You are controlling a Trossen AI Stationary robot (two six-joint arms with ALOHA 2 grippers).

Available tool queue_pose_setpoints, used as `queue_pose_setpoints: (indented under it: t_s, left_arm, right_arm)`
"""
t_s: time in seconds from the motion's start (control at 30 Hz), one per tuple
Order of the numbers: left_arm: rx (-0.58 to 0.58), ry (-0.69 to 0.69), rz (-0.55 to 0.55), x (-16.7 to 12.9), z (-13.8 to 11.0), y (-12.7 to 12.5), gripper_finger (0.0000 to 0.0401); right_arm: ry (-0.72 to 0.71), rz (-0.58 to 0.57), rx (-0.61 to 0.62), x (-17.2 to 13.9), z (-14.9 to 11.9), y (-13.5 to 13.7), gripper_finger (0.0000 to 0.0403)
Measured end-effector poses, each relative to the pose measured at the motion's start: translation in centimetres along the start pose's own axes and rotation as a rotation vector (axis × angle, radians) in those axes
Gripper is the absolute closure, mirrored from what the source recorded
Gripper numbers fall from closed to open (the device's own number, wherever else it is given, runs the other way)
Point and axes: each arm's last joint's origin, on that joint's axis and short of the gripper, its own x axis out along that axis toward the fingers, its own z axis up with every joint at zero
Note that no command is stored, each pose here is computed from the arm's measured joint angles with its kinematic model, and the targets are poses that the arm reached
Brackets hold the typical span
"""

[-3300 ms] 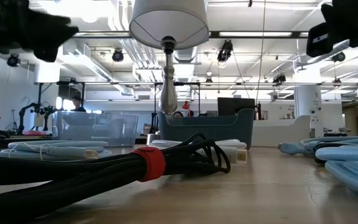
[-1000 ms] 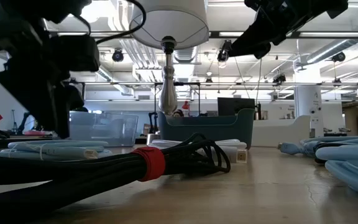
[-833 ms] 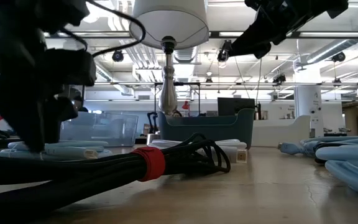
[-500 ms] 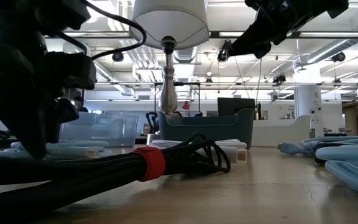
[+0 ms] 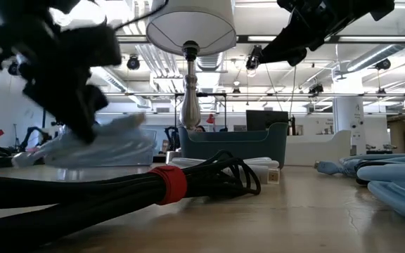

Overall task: Pick & Place USB Port
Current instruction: Put the top left blue hdmi cable into the black bin

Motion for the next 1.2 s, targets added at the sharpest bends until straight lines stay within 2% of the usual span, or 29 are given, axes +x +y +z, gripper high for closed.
queue_pose_setpoints:
  t_s: [0.17,0.4,0.57,0.73,0.83,1.07,1.2]
  left_arm:
    - [0.091,-0.113,-0.001,-1.8,2.8,-1.0,0.0355]
    - [0.210,-0.154,0.168,-4.1,5.4,-1.5,0.0353]
    - [0.223,-0.129,0.347,-5.6,6.3,-1.2,0.0352]
    - [0.127,-0.098,0.454,-6.6,7.0,0.0,0.0351]
    - [0.078,-0.058,0.436,-6.7,7.4,1.1,0.0351]
    - [-0.061,0.031,0.249,-6.7,8.6,4.5,0.0350]
    - [-0.090,0.031,0.238,-7.4,9.1,6.7,0.0350]
  right_arm:
    - [0.001,0.000,0.000,0.0,0.0,0.0,0.0287]
    - [0.001,0.000,0.000,0.0,0.0,0.0,0.0284]
    - [0.001,0.000,0.000,0.0,0.0,0.0,0.0290]
    - [0.001,-0.001,0.000,0.0,0.0,0.0,0.0296]
    - [0.001,-0.001,0.000,0.0,0.0,0.0,0.0296]
    - [0.000,-0.001,-0.026,0.0,0.0,0.0,0.0291]
    - [0.001,-0.001,-0.027,0.0,0.0,0.0,0.0294]
